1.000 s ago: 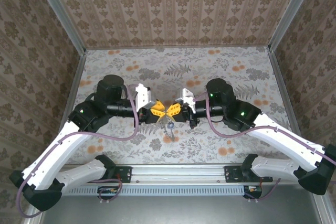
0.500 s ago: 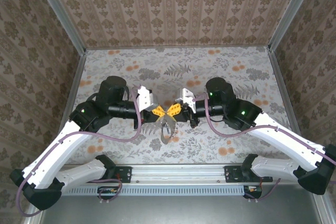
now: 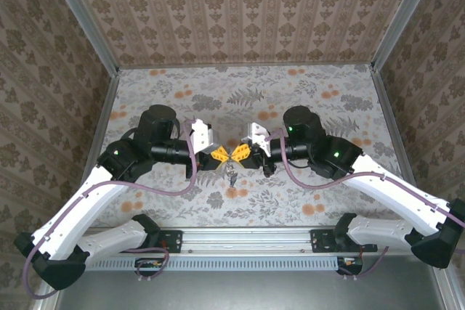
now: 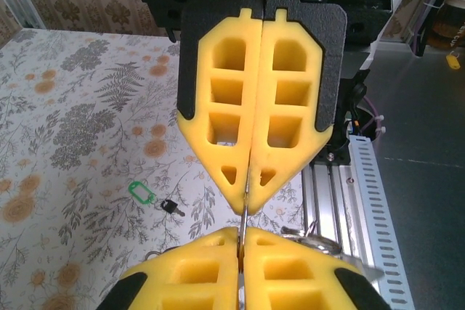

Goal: Put the keys on the keyring

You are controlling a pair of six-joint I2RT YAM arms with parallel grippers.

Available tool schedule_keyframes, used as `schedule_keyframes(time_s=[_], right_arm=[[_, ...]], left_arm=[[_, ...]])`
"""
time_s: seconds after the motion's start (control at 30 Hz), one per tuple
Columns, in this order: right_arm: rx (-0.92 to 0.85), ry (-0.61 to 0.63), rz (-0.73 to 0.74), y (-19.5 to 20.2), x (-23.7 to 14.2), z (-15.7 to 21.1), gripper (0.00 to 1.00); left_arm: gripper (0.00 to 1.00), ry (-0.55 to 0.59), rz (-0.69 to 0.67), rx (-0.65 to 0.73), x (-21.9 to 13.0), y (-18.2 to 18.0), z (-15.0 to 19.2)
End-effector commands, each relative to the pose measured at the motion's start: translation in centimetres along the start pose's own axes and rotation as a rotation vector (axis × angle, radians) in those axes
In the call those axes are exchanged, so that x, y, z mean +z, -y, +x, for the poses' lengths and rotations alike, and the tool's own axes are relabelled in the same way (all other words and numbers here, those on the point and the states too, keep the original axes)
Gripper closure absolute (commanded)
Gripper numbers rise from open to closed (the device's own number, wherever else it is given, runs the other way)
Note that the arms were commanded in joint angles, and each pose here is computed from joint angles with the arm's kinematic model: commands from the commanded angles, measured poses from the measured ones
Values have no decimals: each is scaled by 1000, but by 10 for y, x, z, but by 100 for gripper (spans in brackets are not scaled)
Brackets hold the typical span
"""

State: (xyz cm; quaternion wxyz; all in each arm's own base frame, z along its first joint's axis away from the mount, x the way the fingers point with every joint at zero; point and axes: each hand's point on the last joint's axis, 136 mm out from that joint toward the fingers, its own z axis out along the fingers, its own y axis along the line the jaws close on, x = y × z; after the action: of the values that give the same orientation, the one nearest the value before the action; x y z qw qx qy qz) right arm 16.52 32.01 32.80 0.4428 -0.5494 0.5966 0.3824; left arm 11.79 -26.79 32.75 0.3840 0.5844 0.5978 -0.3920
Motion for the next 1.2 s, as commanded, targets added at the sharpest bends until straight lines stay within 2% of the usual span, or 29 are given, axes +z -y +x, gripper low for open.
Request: schedule_keyframes(time_s=[0.0,0.1,0.13,0.2,0.27,0.37,0.5,0.57,0.67,0.73,0.87,1.0,1.17], right_arm=[[-15,-6,10,1,-2,-6,100],[-8,-17,21,3,-1,-4,100],[-1,-19,28,5,-1,-4,93],[20,-11,57,7,-4,-3,69],[60,-4,116,13,-10,2,50],[154,-22,254,27,-24,22,36],[332,-88,435,50,-46,64,29],[421,-149,540,65,-57,88,27],[650,-245,737,97,-84,137,29],[787,-272,793,109,-92,168,32],[945,-347,791,122,-80,217,35],[1060,-387,737,131,-56,251,38],[1142,-490,738,132,-45,288,42]], left_arm=[[99,30,26,23,0,4,-8],[100,39,40,21,3,5,-7],[100,43,37,19,3,4,-7],[100,44,3,-1,4,-3,-2],[100,41,-28,-37,4,-11,5],[100,43,-63,-107,5,-19,19],[100,63,-108,-154,2,-22,33],[100,72,-129,-169,1,-24,37],[100,96,-152,-195,-2,-27,36],[100,109,-155,-204,-3,-26,34],[100,120,-169,-213,-6,-26,35],[100,118,-178,-224,-9,-28,35],[100,115,-181,-217,-13,-26,37]])
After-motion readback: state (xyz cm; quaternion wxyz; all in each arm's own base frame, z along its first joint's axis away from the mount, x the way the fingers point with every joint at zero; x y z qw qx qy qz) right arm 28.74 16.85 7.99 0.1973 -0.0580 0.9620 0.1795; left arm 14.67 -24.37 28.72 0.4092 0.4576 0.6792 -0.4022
